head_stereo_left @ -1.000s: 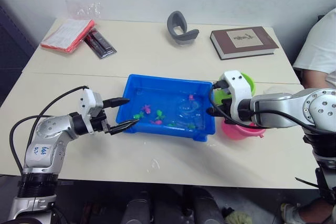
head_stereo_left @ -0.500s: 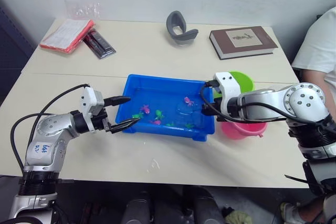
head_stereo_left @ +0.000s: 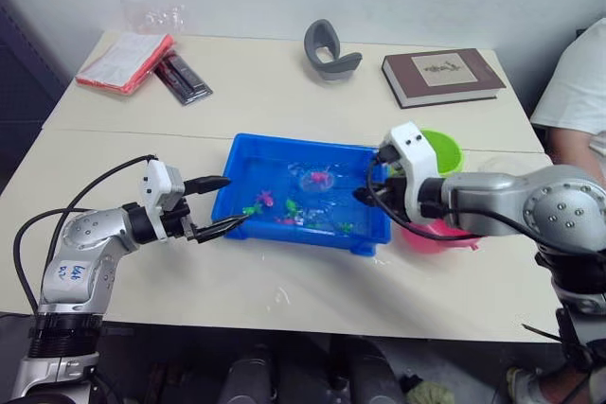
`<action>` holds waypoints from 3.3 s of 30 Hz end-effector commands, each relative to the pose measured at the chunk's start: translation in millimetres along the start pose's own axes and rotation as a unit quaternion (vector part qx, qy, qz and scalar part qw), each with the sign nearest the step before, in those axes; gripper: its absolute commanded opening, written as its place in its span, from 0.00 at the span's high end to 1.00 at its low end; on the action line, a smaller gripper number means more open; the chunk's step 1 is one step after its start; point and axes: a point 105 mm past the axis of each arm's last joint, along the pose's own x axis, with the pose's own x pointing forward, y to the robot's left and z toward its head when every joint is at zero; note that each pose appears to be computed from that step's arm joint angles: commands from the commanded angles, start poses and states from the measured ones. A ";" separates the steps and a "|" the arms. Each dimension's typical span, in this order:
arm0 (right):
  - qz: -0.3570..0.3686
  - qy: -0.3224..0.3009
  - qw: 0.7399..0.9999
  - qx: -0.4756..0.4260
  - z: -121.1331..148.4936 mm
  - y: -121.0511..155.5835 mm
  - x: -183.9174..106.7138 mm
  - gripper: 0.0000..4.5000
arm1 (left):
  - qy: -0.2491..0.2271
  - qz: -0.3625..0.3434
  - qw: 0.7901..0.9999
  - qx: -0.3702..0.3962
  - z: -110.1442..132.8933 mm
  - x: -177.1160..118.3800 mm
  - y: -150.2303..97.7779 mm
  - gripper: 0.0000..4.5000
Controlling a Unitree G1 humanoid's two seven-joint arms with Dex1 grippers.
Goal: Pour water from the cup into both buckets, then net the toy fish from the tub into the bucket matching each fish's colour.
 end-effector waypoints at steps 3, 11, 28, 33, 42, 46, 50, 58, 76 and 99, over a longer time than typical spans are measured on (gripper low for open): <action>0.030 -0.126 0.990 -0.053 23.8 -1.1 -36.6 1.00 | -0.006 -0.009 1.000 0.026 14.1 -2.7 1.9 0.02; 0.036 -0.174 0.980 -0.094 10.5 -7.5 -68.7 1.00 | -0.010 -0.046 0.998 0.030 20.9 7.1 1.5 0.02; -0.164 -0.220 0.951 -0.142 -56.0 -38.4 -148.7 1.00 | -0.050 -0.157 0.986 0.025 39.2 51.7 -11.2 0.02; -0.243 -0.215 0.935 -0.140 -84.0 -58.5 -177.3 1.00 | -0.069 -0.187 0.979 0.035 49.7 65.6 -21.2 0.02; -0.271 -0.164 0.930 -0.189 -119.8 -68.6 -186.9 1.00 | -0.079 -0.202 0.976 0.034 49.3 75.0 -28.3 0.02; -0.290 -0.142 0.910 -0.262 -124.2 -71.9 -184.7 1.00 | -0.081 -0.200 0.976 0.030 46.6 75.8 -29.8 0.02; -0.313 -0.112 0.870 -0.364 -124.8 -76.4 -180.1 1.00 | -0.076 -0.195 0.977 0.025 40.2 74.0 -30.8 0.02; -0.337 -0.048 0.769 -0.541 -118.8 -83.4 -174.2 1.00 | -0.071 -0.192 0.978 0.027 38.6 72.7 -30.7 0.02; -0.341 -0.025 0.655 -0.674 -102.6 -87.1 -173.9 1.00 | -0.061 -0.165 0.984 0.044 34.8 60.0 -23.8 0.02; 0.041 -0.082 0.950 -0.299 -10.2 -11.7 -33.0 1.00 | 0.049 0.002 0.997 0.054 2.3 -54.3 3.2 0.02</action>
